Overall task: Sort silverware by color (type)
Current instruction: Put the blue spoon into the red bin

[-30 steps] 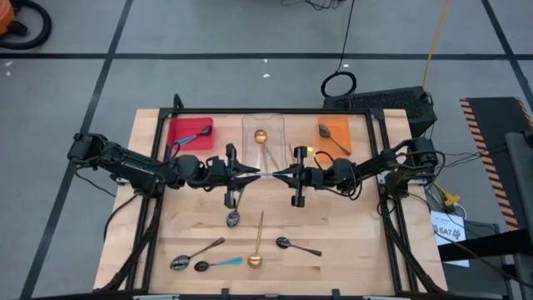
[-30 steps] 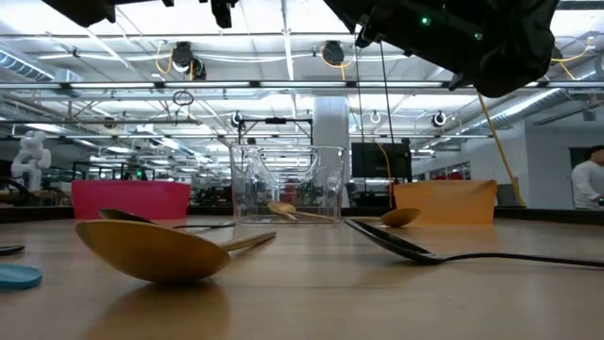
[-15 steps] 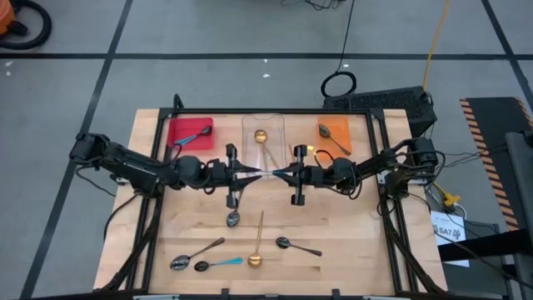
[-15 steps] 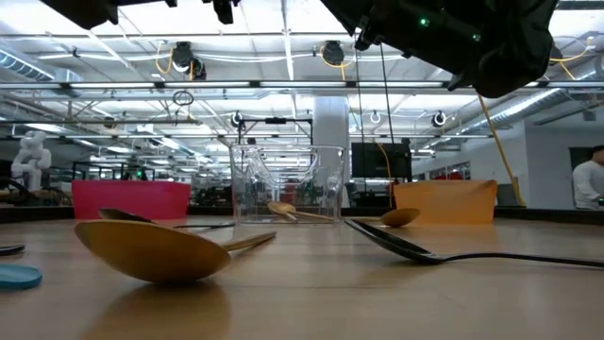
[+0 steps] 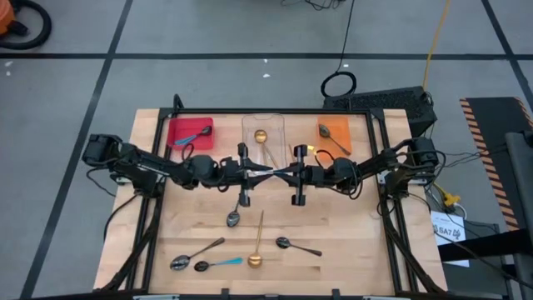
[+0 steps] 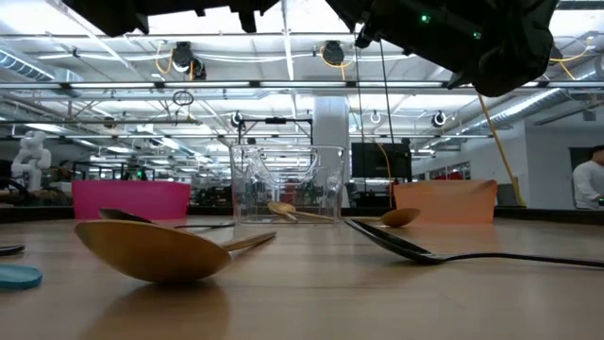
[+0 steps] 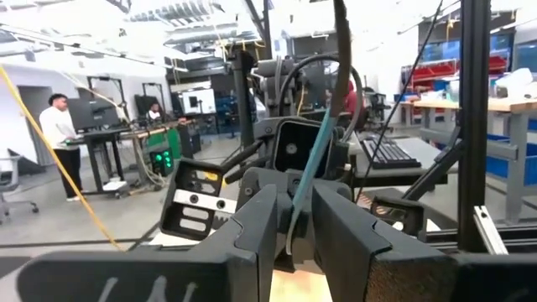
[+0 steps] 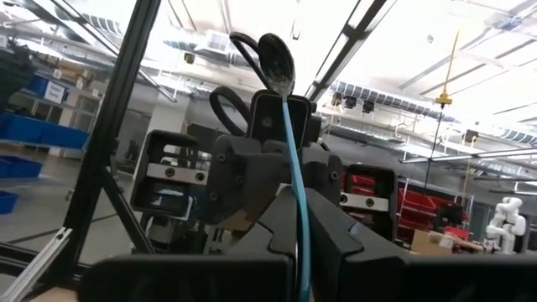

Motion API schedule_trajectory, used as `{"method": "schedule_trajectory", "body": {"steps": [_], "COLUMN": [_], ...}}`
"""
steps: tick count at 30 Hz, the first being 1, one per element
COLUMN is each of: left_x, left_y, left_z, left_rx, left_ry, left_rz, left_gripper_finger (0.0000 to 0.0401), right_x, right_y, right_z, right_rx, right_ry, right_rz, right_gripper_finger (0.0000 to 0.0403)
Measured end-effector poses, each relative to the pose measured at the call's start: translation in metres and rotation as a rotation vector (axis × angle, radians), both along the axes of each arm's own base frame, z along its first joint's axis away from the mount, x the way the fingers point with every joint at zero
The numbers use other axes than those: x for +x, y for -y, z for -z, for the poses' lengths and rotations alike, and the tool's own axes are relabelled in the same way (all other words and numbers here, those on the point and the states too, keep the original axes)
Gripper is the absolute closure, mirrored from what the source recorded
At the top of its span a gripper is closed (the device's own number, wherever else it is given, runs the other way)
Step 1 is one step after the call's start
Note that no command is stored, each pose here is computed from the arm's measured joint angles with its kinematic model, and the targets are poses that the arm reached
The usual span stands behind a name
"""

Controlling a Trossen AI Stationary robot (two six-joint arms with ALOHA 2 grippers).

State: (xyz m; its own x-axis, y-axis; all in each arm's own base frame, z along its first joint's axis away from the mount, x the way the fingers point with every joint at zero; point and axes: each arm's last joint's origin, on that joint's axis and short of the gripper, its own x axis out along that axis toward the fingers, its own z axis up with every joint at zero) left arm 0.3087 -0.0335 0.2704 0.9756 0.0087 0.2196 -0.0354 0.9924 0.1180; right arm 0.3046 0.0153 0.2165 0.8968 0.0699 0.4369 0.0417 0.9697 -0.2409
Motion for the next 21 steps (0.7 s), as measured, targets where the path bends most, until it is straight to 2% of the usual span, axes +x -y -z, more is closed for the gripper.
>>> {"method": "schedule_trajectory", "body": {"steps": [17,19,21], "left_x": [-0.0008,-0.0008,-0.0008], "left_y": [-0.0022,-0.002,-0.002], "left_z": [-0.0046,-0.0047,-0.0048], "left_rx": [0.005,0.005,-0.008], "left_ry": [0.048,0.048,0.049], "left_rz": [0.005,0.01,0.013], "left_gripper_finger": [0.0317,0.0328,0.0358], "right_x": [0.0004,0.0005,0.0008], "right_y": [0.0001,0.0001,0.0008], "right_z": [0.001,0.0014,0.0018], "right_rx": [0.013,0.023,0.033], "right_ry": [-0.009,-0.014,-0.02], "right_rz": [-0.001,-0.006,-0.009], "right_gripper_finger": [0.0401,0.0401,0.04]}}
